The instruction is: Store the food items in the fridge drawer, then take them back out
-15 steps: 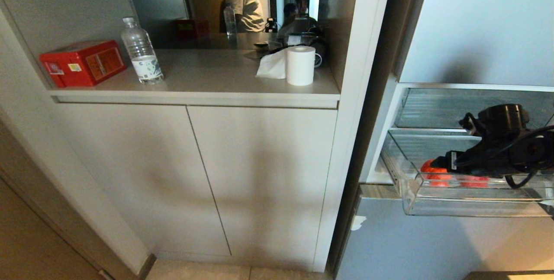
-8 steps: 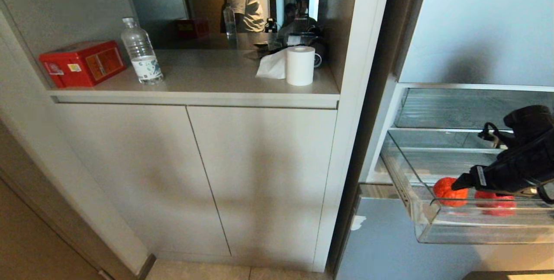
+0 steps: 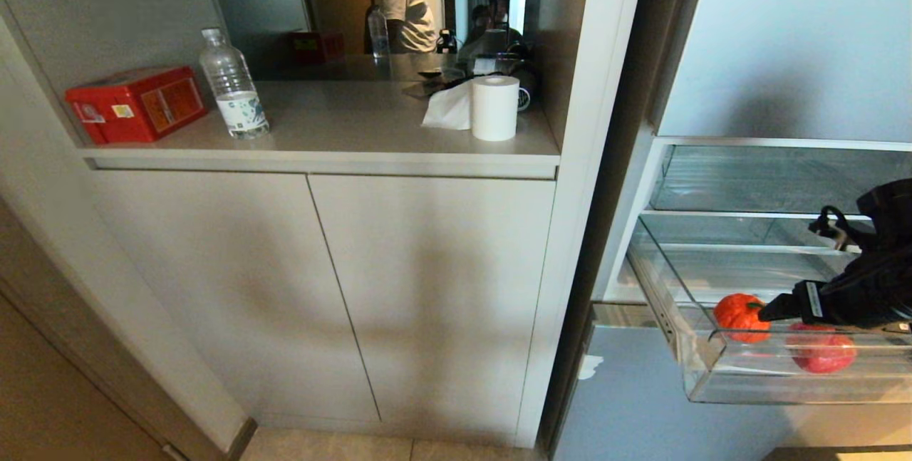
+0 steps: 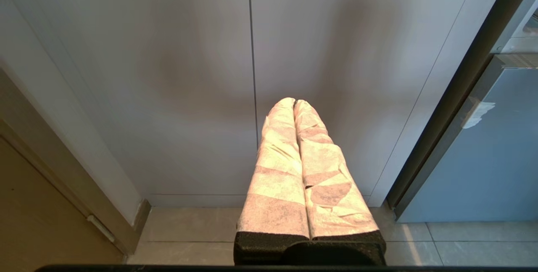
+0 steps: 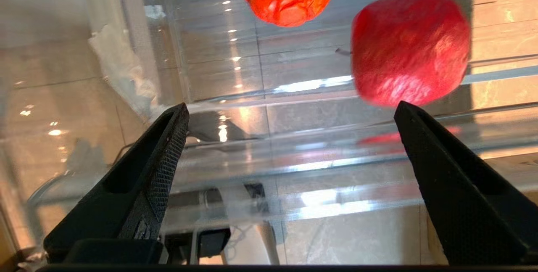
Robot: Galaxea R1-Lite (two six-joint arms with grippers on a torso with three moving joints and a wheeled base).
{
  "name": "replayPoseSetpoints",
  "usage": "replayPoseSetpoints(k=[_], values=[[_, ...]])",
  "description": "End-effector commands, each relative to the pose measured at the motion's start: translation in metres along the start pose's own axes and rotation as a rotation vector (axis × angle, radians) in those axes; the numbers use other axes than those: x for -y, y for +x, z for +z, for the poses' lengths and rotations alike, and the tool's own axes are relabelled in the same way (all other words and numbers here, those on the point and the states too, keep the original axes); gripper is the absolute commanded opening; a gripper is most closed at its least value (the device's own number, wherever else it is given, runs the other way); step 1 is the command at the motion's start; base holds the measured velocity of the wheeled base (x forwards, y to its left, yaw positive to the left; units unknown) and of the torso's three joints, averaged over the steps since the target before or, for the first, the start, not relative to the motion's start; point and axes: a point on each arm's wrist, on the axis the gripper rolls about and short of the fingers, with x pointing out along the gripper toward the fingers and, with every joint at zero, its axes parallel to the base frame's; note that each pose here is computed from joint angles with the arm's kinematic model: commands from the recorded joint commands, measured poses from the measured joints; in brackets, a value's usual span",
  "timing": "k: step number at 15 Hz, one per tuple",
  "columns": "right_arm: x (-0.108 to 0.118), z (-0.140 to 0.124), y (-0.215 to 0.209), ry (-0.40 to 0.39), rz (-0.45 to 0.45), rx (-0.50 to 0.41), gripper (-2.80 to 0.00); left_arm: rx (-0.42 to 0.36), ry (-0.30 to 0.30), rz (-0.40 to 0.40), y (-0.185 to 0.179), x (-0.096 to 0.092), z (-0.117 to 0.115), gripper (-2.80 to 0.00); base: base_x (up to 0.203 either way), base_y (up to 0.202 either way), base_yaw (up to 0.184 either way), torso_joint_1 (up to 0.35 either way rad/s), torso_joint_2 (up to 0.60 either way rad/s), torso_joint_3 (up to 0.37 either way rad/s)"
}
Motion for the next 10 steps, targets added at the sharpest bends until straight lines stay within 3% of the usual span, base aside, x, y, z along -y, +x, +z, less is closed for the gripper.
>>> replayPoseSetpoints(k=[1,5,10], values=[[-0.001,-0.009,-0.011,0.003,0.005,-0.001,0.00,-0.002,0.000,0.000,0.000,0.000,0.000,-2.80,0.000,0.000,0.000,0.000,0.00,0.000],[-0.001,-0.014,-0.024,0.008,0.009,0.030,0.00,-0.002,0.000,0.000,0.000,0.000,0.000,-2.80,0.000,0.000,0.000,0.000,0.00,0.000],[0.001,0.029,0.012,0.008,-0.027,0.114,0.00,-0.002,0.000,0.000,0.000,0.000,0.000,-2.80,0.000,0.000,0.000,0.000,0.00,0.000]])
